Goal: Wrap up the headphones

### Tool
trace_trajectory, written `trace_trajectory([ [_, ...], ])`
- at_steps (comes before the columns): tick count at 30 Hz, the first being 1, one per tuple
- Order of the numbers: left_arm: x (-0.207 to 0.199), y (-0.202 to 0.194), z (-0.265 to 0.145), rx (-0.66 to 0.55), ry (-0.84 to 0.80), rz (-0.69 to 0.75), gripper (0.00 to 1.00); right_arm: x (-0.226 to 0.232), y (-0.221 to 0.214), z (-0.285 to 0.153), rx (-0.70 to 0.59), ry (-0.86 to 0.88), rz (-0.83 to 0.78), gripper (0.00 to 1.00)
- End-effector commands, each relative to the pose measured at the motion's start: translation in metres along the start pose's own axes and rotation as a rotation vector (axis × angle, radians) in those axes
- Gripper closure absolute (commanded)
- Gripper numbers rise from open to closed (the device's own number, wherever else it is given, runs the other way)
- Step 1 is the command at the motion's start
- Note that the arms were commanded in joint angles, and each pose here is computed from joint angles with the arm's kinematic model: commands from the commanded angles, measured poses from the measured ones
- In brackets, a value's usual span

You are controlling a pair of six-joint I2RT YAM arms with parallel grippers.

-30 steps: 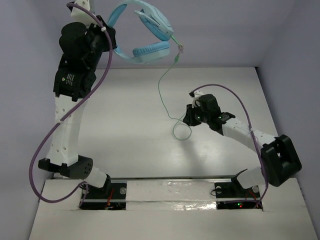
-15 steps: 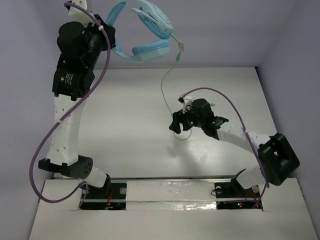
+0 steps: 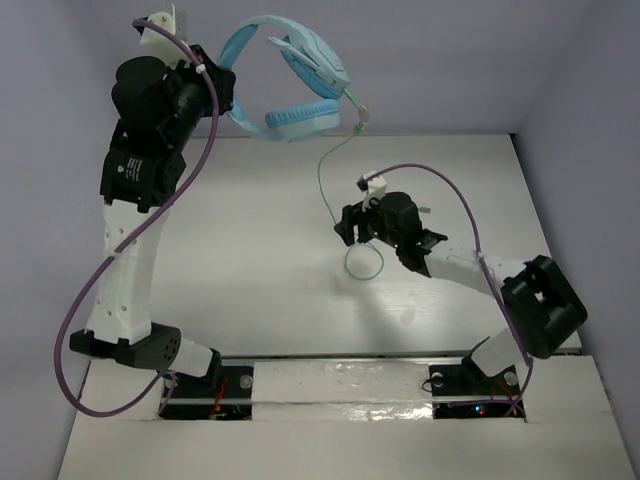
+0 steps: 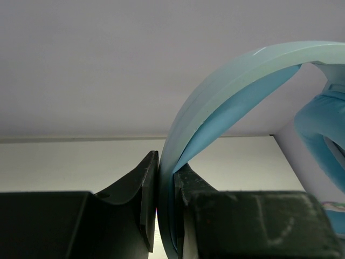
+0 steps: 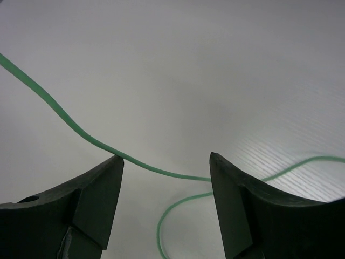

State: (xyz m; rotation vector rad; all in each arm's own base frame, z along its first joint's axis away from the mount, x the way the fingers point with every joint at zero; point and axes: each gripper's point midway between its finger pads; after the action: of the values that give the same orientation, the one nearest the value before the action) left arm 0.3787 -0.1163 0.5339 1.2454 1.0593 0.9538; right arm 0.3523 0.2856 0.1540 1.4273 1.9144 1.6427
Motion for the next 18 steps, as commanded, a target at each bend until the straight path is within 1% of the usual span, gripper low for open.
trace_trajectory([
  [1, -0.013, 0.061, -0.030, -0.192, -0.057, -0.062, 1.00, 0.010, 0.003, 0.022, 0.018, 0.056, -0.027, 0.30],
  [2, -0.014, 0.062, -0.032, -0.195, -0.065, -0.062, 1.00, 0.011, 0.006, 0.026, -0.012, 0.067, -0.023, 0.31],
  [4, -0.020, 0.065, -0.035, -0.201, -0.097, -0.073, 1.00, 0.008, -0.002, 0.033, -0.014, 0.068, 0.000, 0.33],
  [6, -0.024, 0.068, -0.039, -0.208, -0.120, -0.081, 1.00, 0.010, 0.008, 0.035, -0.076, 0.079, 0.016, 0.35],
  [7, -0.025, 0.073, -0.042, -0.217, -0.123, -0.088, 1.00, 0.008, 0.004, 0.033, -0.089, 0.078, 0.020, 0.36],
  [8, -0.025, 0.075, -0.044, -0.217, -0.120, -0.090, 1.00, 0.011, 0.014, 0.032, -0.140, 0.095, 0.023, 0.36],
  [9, -0.024, 0.071, -0.040, -0.196, -0.114, -0.093, 1.00, 0.012, 0.011, 0.032, -0.136, 0.105, 0.026, 0.36],
  [11, -0.025, 0.079, -0.043, -0.212, -0.120, -0.096, 1.00, 0.011, 0.003, 0.037, -0.106, 0.108, 0.028, 0.37],
  [13, -0.022, 0.075, -0.038, -0.201, -0.098, -0.099, 1.00, 0.010, -0.006, 0.039, -0.089, 0.117, 0.045, 0.45],
  [14, -0.019, 0.073, -0.035, -0.199, -0.083, -0.102, 1.00, 0.009, -0.013, 0.040, -0.083, 0.122, 0.059, 0.61],
  [15, -0.015, 0.075, -0.034, -0.218, -0.060, -0.109, 1.00, 0.011, -0.015, 0.039, -0.085, 0.136, 0.093, 0.68],
  [16, -0.012, 0.061, -0.024, -0.191, -0.046, -0.120, 1.00, 0.013, -0.017, 0.039, -0.090, 0.151, 0.108, 0.75],
  [17, -0.009, 0.057, -0.020, -0.191, -0.032, -0.135, 1.00, 0.020, -0.022, 0.039, -0.074, 0.173, 0.123, 0.79],
  [18, -0.009, 0.063, -0.015, -0.238, -0.030, -0.199, 1.00, 0.026, -0.026, 0.040, -0.063, 0.183, 0.141, 0.85],
])
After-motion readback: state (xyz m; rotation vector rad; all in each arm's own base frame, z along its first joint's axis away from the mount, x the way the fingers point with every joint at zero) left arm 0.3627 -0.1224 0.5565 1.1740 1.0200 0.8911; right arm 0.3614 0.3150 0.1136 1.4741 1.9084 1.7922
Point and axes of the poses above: each gripper's point midway between its finger pads, its own z axis out along the fingers, its own x axis along the line the jaws close on, y = z × x, and after that the axes turned 13 degrees about z, right-handed
